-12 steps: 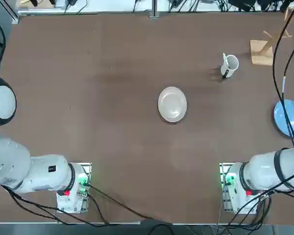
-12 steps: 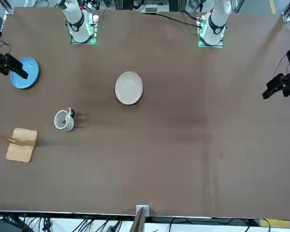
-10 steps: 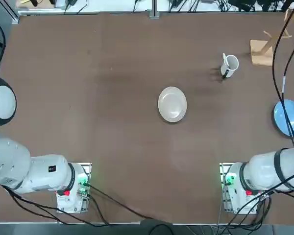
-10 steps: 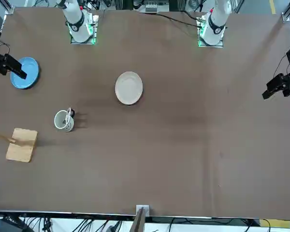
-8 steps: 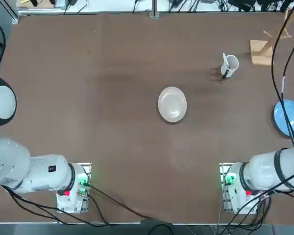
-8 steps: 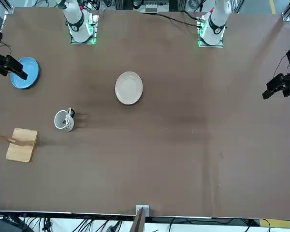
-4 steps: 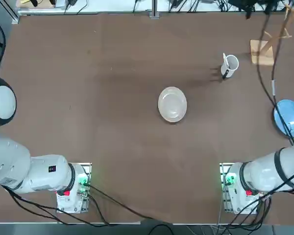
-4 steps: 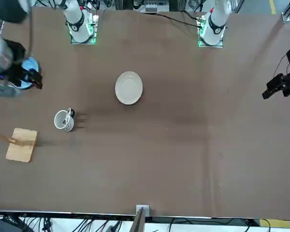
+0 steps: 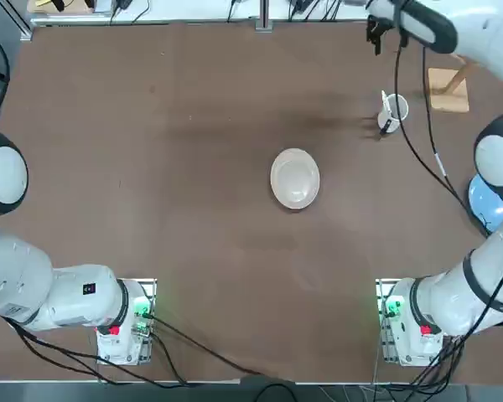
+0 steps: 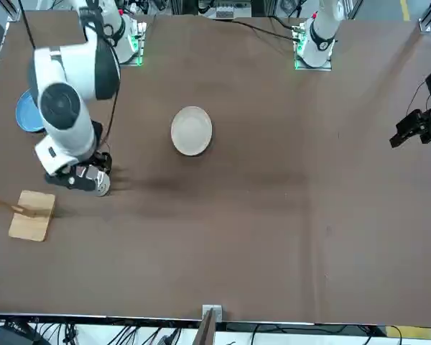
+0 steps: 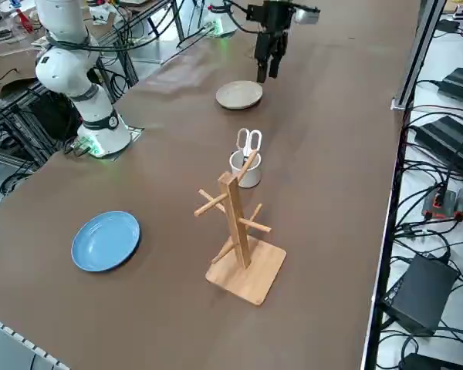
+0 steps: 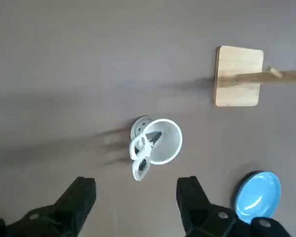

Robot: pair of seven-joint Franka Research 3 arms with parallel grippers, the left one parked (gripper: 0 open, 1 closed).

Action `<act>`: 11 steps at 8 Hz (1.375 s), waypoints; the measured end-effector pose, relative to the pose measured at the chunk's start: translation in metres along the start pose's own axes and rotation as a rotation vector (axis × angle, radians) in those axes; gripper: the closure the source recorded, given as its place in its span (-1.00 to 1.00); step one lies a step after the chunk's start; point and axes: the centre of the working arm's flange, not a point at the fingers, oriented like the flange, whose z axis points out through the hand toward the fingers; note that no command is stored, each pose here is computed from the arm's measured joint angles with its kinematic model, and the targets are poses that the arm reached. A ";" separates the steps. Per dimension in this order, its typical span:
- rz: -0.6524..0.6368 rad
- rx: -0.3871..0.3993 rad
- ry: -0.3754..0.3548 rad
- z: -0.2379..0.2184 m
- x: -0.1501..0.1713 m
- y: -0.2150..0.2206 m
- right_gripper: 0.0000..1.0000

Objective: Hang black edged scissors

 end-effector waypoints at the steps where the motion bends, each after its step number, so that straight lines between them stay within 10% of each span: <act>1: 0.013 -0.027 -0.008 0.017 0.002 -0.014 -1.00; 11: -0.087 -0.219 -0.134 0.147 -0.033 -0.051 -0.86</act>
